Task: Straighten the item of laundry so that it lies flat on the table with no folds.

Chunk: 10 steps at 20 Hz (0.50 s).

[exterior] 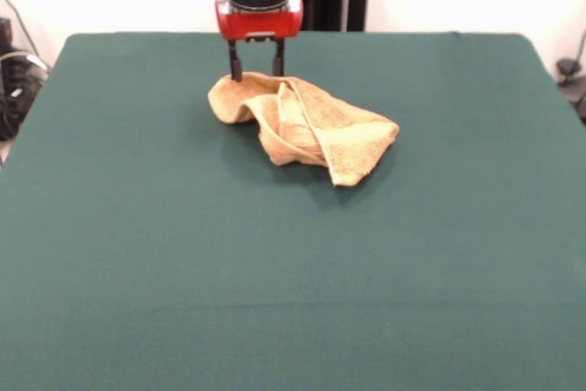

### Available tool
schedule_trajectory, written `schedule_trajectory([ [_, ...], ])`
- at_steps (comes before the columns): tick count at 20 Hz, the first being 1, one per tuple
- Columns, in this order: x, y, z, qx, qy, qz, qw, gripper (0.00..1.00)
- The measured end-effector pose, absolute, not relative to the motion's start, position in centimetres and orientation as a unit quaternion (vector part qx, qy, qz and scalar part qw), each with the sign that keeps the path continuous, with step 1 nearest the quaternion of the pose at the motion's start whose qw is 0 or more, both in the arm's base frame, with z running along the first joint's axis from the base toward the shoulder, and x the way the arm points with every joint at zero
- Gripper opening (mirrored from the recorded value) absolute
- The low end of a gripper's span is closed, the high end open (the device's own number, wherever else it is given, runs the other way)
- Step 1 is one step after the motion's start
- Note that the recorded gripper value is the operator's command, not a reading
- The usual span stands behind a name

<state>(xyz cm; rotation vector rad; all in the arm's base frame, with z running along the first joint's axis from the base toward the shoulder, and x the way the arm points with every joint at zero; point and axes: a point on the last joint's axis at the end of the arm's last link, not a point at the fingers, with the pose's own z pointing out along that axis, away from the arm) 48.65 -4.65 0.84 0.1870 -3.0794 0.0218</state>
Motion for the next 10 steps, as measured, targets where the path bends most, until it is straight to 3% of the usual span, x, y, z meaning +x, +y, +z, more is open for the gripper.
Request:
schedule_trajectory([
  [10,47.5,-4.1,-0.7,0.061,-0.997,-0.004,0.046,1.0],
])
